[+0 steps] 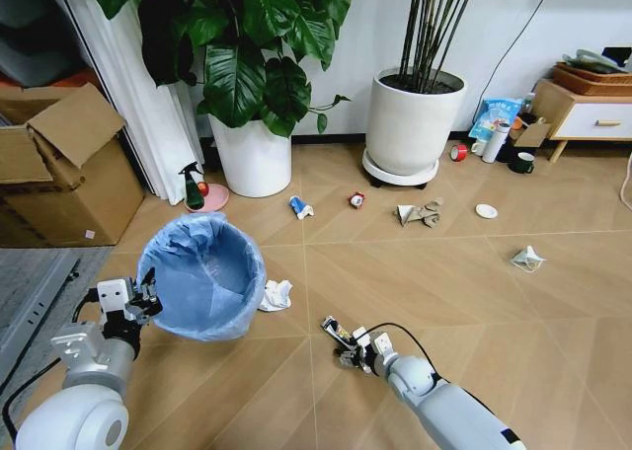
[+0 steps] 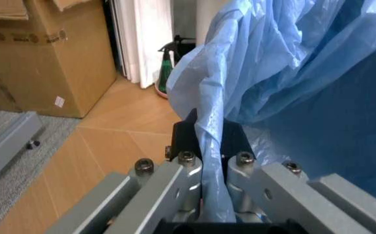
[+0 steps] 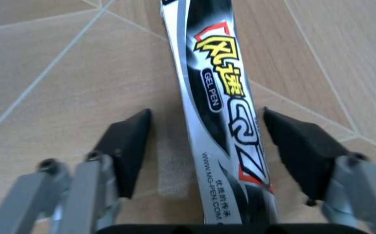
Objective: Pick up the trash bin and place the garbage on the floor into it.
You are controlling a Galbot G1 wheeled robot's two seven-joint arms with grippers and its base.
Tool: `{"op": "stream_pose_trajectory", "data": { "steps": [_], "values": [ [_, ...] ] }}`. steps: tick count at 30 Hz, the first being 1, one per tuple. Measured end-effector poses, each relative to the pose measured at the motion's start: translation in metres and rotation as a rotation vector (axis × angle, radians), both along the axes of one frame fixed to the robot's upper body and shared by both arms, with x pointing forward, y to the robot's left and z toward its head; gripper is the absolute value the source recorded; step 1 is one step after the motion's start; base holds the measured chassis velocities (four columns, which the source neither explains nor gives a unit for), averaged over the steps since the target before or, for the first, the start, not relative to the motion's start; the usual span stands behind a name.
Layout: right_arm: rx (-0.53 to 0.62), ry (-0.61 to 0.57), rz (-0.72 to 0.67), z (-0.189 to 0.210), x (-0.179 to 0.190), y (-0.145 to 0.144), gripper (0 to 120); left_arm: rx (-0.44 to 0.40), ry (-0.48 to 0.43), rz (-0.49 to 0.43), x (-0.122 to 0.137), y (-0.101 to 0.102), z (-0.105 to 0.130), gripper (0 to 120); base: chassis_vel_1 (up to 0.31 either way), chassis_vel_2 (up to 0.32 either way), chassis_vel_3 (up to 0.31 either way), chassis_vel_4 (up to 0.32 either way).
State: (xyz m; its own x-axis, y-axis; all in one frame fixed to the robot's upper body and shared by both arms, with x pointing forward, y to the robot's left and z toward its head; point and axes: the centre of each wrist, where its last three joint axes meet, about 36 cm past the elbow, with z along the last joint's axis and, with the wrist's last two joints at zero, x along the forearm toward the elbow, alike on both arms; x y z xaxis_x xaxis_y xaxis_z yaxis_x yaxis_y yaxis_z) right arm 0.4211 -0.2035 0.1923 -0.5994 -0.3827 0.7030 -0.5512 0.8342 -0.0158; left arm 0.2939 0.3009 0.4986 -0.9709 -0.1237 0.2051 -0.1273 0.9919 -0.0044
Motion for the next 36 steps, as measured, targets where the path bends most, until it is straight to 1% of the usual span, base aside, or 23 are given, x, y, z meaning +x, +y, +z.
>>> {"op": "stream_pose_trajectory", "data": {
  "steps": [1,3,5,6,7,9,11,12,17,18,20,22,25,26,29,30,32,33,35,36],
  "values": [
    [-0.001,-0.003,0.001,-0.001,-0.001,0.0,56,0.0,0.001,-0.002,0.0,0.0,0.0,0,0.0,0.0,0.0,0.0],
    [0.0,-0.004,0.0,-0.002,-0.001,-0.001,54,0.001,0.002,-0.003,0.0,0.0,0.0,0,0.0,0.0,0.0,0.0],
    [0.003,-0.004,-0.009,-0.002,-0.002,-0.001,43,0.001,0.002,-0.007,0.001,0.0,0.001,0,0.0,0.0,0.0,0.0],
    [0.004,-0.003,-0.011,-0.003,-0.002,-0.001,40,0.0,0.002,-0.008,0.001,0.0,0.001,0,0.0,0.0,0.0,0.0],
    [0.004,-0.003,-0.011,-0.003,-0.002,-0.001,40,0.0,0.002,-0.008,0.001,0.0,0.001,0,0.0,0.0,0.0,0.0],
    [0.006,-0.003,-0.016,-0.005,-0.003,-0.001,29,-0.001,0.003,-0.01,0.001,0.0,0.0,0,0.0,0.0,0.0,0.0],
    [0.007,-0.004,-0.02,-0.006,-0.004,-0.002,21,-0.001,0.003,-0.011,0.001,0.0,0.0,0,0.0,0.0,0.0,0.0],
    [0.007,-0.004,-0.02,-0.006,-0.004,-0.002,21,-0.001,0.003,-0.011,0.001,0.0,0.0,0,0.0,0.0,0.0,0.0],
    [0.009,-0.013,-0.037,-0.004,-0.004,-0.002,4,-0.001,0.005,-0.012,0.002,0.0,0.0,0,0.0,0.0,0.0,0.0],
    [0.009,-0.013,-0.037,-0.004,-0.004,-0.002,4,-0.001,0.005,-0.012,0.002,0.0,0.0,0,0.0,0.0,0.0,0.0],
    [0.014,-0.027,-0.052,-0.001,-0.003,-0.003,0,-0.002,0.005,-0.015,0.002,-0.001,-0.001,0,0.0,0.0,0.0,0.0],
    [0.018,-0.032,-0.057,0.001,-0.002,-0.003,0,-0.003,0.006,-0.016,0.002,-0.001,-0.001,0,0.0,0.0,0.0,0.0],
    [0.055,-0.09,-0.092,0.023,0.006,-0.002,0,-0.001,0.011,-0.02,0.001,-0.001,-0.001,0,0.0,0.0,0.0,0.0],
    [0.055,-0.09,-0.092,0.023,0.006,-0.002,0,-0.001,0.011,-0.02,0.001,-0.001,-0.001,0,0.0,0.0,0.0,0.0],
    [0.106,-0.185,-0.116,0.063,0.019,-0.006,0,0.006,0.027,-0.031,0.002,0.0,-0.004,0,0.0,0.0,0.0,0.0],
    [0.106,-0.185,-0.116,0.063,0.019,-0.006,0,0.006,0.027,-0.031,0.002,0.0,-0.004,0,0.0,0.0,0.0,0.0],
    [0.134,-0.248,-0.123,0.095,0.029,-0.012,0,0.009,0.051,-0.043,0.005,0.001,-0.007,0,0.0,0.0,0.0,0.0],
    [0.134,-0.248,-0.123,0.095,0.029,-0.012,0,0.009,0.051,-0.043,0.005,0.001,-0.007,0,0.0,0.0,0.0,0.0],
    [0.163,-0.332,-0.112,0.141,0.042,-0.021,0,0.012,0.086,-0.059,0.011,0.004,-0.011,0,0.0,0.0,0.0,0.0],
    [0.174,-0.358,-0.103,0.155,0.046,-0.02,0,0.012,0.099,-0.064,0.013,0.005,-0.012,0,0.0,0.0,0.0,0.0]
  ]
}}
